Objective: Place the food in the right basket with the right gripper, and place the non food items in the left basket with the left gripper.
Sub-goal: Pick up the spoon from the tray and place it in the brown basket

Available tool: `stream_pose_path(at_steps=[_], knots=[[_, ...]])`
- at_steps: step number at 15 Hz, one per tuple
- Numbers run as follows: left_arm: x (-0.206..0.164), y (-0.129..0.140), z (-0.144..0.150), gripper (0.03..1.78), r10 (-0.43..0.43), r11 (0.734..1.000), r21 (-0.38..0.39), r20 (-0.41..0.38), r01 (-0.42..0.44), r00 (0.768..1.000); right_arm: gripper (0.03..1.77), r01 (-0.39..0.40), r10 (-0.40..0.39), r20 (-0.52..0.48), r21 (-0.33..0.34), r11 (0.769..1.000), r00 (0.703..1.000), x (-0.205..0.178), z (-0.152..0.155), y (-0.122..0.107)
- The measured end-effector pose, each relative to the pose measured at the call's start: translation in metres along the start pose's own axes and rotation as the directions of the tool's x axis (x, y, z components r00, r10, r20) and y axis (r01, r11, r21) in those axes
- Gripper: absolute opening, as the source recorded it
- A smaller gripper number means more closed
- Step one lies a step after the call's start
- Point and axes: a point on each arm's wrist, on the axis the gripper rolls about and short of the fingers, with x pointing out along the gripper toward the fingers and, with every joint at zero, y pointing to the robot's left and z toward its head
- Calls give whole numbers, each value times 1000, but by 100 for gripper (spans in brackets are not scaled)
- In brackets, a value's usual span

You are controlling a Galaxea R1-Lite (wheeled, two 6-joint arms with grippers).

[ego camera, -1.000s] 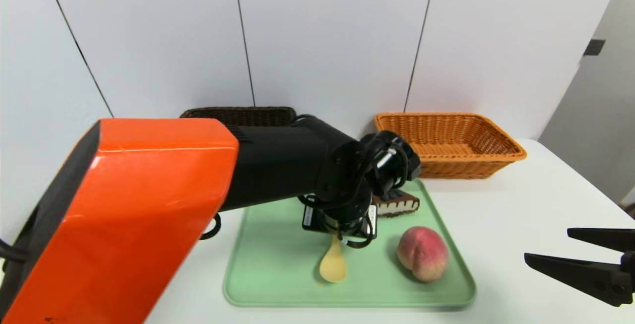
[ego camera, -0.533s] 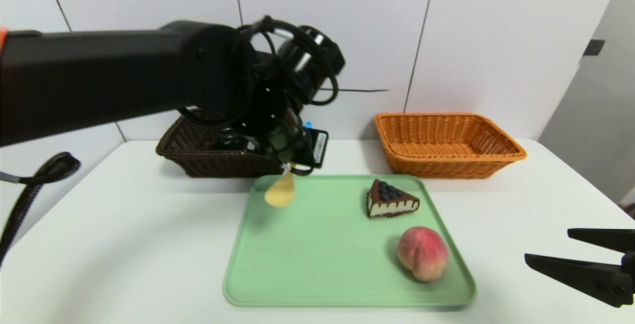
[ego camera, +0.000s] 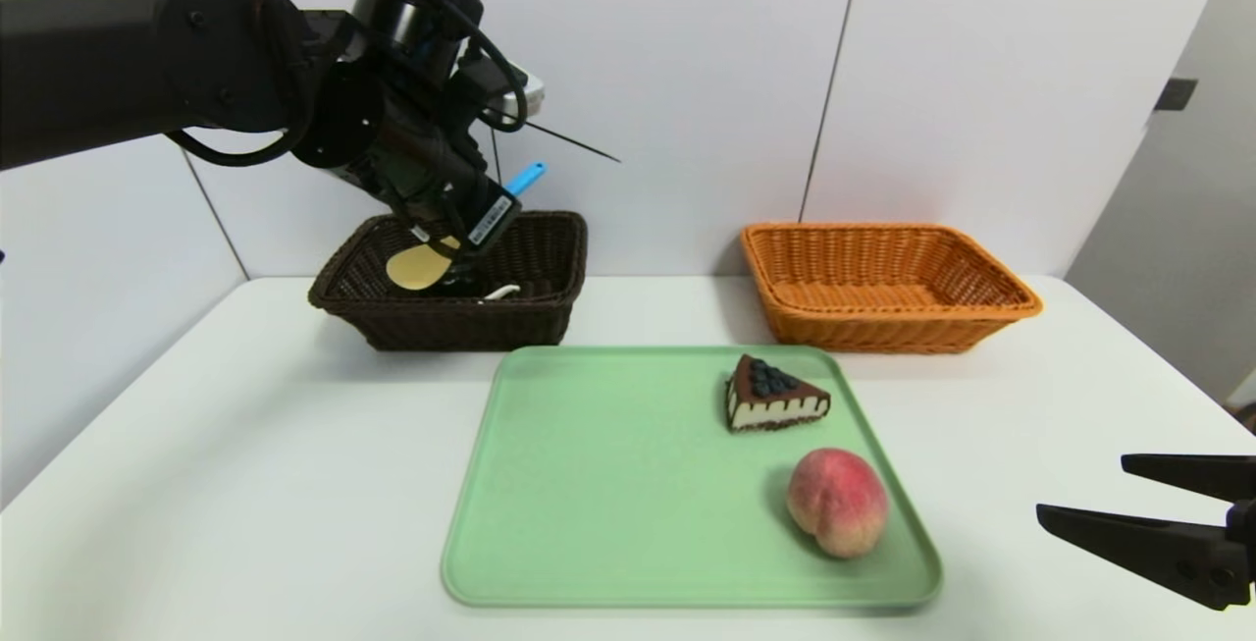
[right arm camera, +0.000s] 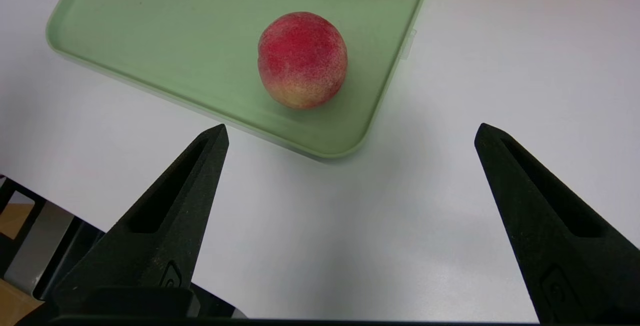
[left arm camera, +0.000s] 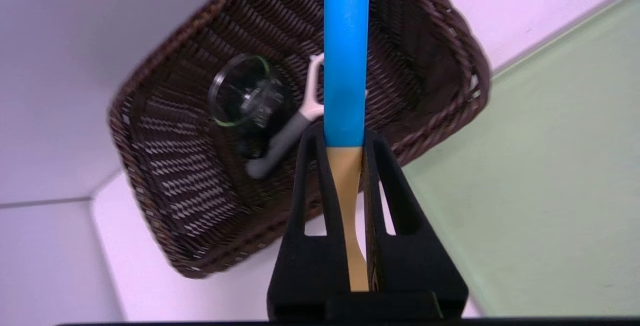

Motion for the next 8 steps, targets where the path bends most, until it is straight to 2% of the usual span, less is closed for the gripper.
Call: stream_pose_path(at_steps=[1, 3, 5, 8], knots=[[2, 7, -2, 16, 16, 997, 76, 2, -16, 1000, 170, 0, 0, -3, 0, 1000, 1000, 0, -1, 0], [7, 18, -3, 16, 49, 970, 238, 20, -53, 999, 170, 1, -1, -6, 0, 1000, 1000, 1, -1, 0], [14, 22, -3, 16, 69, 922, 380, 33, -76, 997, 170, 0, 0, -6, -1, 1000, 1000, 1, -1, 0], [27, 25, -4, 16, 116, 838, 535, 18, -107, 993, 170, 0, 0, -6, 1, 1000, 1000, 1, -2, 0]])
